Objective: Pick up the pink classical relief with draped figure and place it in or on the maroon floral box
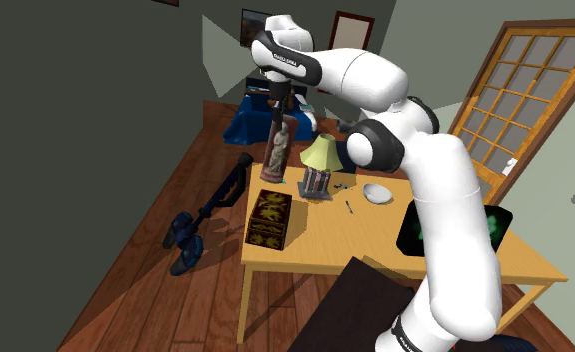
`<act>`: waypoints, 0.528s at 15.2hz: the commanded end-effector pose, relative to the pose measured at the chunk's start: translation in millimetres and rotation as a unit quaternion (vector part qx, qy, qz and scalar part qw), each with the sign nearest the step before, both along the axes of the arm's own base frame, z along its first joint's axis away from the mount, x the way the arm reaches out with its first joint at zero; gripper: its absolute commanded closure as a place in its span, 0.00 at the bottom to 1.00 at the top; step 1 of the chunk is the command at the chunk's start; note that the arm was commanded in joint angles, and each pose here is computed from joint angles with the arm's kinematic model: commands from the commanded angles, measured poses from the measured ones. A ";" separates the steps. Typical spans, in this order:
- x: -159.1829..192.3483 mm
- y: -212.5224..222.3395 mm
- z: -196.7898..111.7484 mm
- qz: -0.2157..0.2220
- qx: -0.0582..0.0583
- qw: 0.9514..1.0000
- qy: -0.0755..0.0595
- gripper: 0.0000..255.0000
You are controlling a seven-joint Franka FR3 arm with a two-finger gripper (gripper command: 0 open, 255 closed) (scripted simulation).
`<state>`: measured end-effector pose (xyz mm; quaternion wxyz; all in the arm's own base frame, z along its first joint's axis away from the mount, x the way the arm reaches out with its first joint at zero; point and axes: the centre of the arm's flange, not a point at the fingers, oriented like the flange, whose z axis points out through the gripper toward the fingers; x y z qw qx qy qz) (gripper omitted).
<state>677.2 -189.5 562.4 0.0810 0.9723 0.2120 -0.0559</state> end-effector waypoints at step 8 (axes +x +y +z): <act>-0.1 0.7 -46.8 0.000 0.000 1.000 -0.001 1.00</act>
